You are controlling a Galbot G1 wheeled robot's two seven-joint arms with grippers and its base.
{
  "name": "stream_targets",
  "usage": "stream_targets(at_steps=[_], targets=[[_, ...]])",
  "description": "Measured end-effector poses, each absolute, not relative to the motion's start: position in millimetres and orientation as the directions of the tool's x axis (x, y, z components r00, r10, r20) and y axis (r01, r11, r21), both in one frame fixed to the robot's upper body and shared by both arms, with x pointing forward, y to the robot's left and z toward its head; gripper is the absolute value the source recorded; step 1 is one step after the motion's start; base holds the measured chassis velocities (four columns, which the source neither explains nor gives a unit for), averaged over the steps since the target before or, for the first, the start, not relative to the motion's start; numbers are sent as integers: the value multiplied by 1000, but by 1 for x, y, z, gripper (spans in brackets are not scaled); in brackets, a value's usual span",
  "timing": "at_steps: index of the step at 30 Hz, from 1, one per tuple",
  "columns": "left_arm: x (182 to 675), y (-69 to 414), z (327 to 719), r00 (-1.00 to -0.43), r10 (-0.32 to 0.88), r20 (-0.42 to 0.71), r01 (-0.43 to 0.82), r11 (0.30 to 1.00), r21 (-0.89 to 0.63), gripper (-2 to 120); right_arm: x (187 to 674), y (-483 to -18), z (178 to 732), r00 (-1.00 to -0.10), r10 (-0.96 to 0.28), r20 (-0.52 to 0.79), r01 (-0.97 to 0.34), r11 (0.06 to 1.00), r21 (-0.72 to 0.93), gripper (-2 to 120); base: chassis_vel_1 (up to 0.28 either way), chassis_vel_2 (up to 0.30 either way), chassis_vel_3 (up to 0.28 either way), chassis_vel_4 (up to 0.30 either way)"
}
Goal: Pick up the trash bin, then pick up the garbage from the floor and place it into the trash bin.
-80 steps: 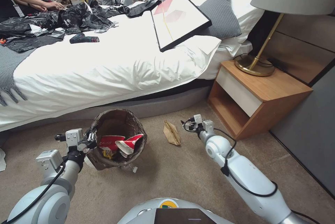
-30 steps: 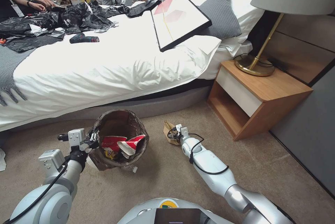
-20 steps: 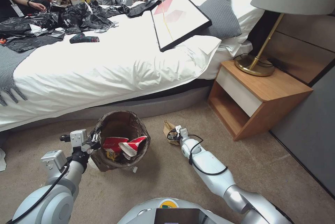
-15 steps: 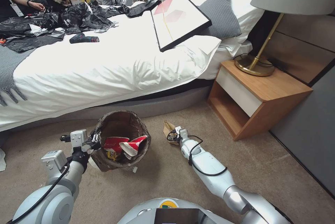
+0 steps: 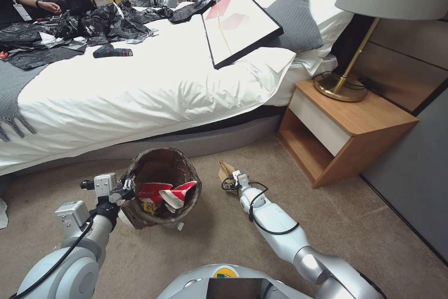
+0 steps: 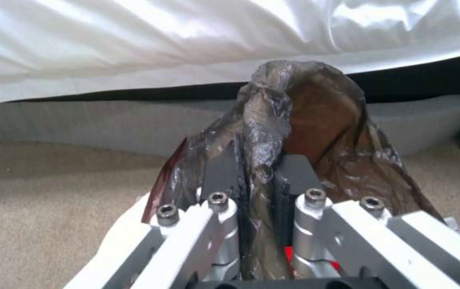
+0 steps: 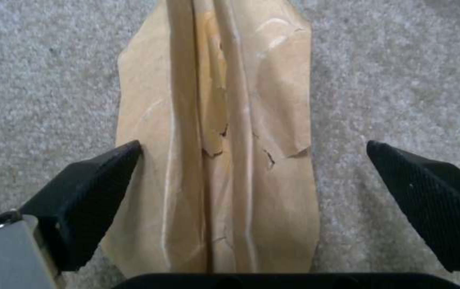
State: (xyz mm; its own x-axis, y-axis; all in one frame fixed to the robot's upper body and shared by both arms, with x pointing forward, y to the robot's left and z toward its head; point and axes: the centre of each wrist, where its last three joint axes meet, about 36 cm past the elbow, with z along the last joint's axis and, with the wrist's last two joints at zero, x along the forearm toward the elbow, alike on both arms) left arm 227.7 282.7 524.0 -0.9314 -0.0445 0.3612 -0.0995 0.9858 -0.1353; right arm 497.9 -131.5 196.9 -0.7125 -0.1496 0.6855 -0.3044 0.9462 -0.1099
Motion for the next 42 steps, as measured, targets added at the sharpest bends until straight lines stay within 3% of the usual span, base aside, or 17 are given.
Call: stream_targets(at_steps=[3, 11, 13, 18, 28, 42], targets=[[228, 283, 524, -932, -48, 360, -103, 986, -134, 8, 498, -130, 195, -714, -148, 684, -308, 944, -117, 93, 0, 0, 0, 0], [229, 283, 525, -932, -53, 359, -107, 985, -133, 8, 499, -128, 195, -720, -148, 678, -308, 944, -121, 64, 0, 0, 0, 0], [229, 283, 525, -932, -54, 359, -108, 985, -132, 8, 496, -128, 192, -720, -148, 677, -309, 943, -123, 52, 0, 0, 0, 0], [229, 283, 525, -932, -54, 359, -108, 985, -132, 8, 493, -128, 191, -722, -149, 676, -310, 943, -124, 39, 0, 0, 0, 0], [229, 283, 525, -932, -54, 359, -107, 986, -131, 8, 490, -131, 192, -728, -149, 670, -306, 944, -122, 0, 0, 0, 0, 0], [229, 283, 525, -933, -54, 356, -106, 986, -129, 8, 484, -145, 208, -779, -145, 610, -286, 948, -140, 0, 0, 0, 0, 0]])
